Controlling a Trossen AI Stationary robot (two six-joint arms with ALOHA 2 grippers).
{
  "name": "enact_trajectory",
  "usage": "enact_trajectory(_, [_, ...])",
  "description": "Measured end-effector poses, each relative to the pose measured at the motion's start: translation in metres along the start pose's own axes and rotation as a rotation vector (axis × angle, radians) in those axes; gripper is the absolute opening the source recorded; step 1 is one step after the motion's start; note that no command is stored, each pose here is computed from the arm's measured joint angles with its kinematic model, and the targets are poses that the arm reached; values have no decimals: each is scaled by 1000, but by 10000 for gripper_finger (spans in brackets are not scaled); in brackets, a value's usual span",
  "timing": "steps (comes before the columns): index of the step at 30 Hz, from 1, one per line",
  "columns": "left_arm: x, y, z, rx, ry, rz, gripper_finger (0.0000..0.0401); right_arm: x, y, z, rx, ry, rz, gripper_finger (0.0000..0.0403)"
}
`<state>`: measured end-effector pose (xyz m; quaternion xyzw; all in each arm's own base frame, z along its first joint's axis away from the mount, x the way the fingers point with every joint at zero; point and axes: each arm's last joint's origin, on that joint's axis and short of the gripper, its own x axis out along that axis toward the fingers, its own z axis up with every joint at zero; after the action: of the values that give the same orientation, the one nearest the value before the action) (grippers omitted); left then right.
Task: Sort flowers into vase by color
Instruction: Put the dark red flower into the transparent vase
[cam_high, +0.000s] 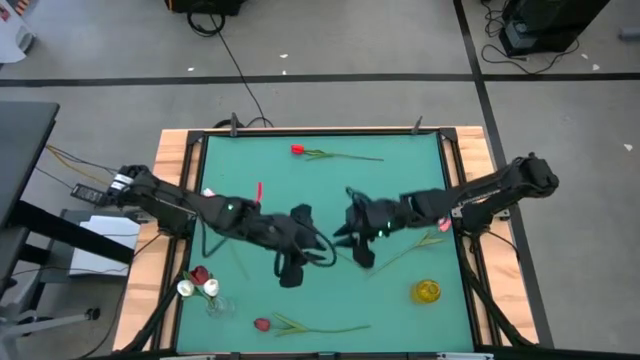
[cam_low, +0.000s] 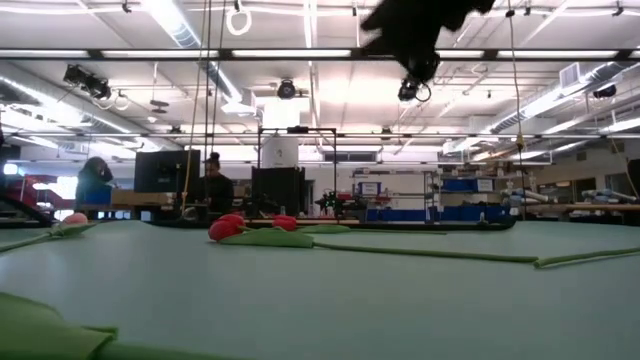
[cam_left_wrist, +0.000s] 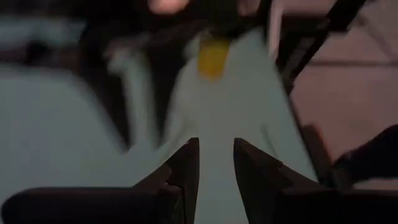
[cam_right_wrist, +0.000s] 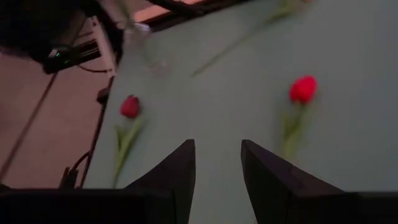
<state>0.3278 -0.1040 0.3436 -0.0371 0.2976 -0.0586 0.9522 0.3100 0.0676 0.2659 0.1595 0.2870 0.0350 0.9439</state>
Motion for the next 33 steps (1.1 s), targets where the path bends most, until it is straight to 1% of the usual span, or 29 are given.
enact_trajectory(1, [1,-3,-4,-23,35,7,103,3,11,-2,-27,-4,4,139])
enact_trajectory(3, [1,-10,-8,-79,56,-3,103,11,31,-10,-71,21,6,139])
enact_trajectory(5, [0,-19,-13,-101,96,-14,103,22,50,-17,-104,40,20,139])
enact_trajectory(9, [2,-33,-28,-62,191,-15,103,44,79,-37,-161,94,-3,139])
enact_trajectory(11, [1,-35,-31,-49,211,-7,103,54,87,-51,-186,161,-49,139])
enact_trajectory(14, [0,-40,-36,-28,249,-3,103,68,100,-67,-187,214,-54,139])
enact_trajectory(18, [-1,-47,-43,-19,290,-5,103,84,121,-79,-203,251,-5,141])
enact_trajectory(21, [-3,-50,-47,-26,327,6,103,97,138,-81,-252,256,52,152])
enact_trajectory(23, [-4,-50,-50,-45,349,27,103,107,149,-82,-305,253,70,164])
enact_trajectory(25, [-5,-49,-52,-78,371,46,103,118,155,-85,-362,254,50,178])
enact_trajectory(26, [-6,-49,-53,-98,380,56,103,123,155,-87,-378,265,22,185])
enact_trajectory(28, [-7,-47,-56,-127,410,82,103,134,155,-90,-389,285,10,195])
enact_trajectory(33, [-12,-48,-64,-147,479,121,103,155,150,-86,-350,329,87,195])
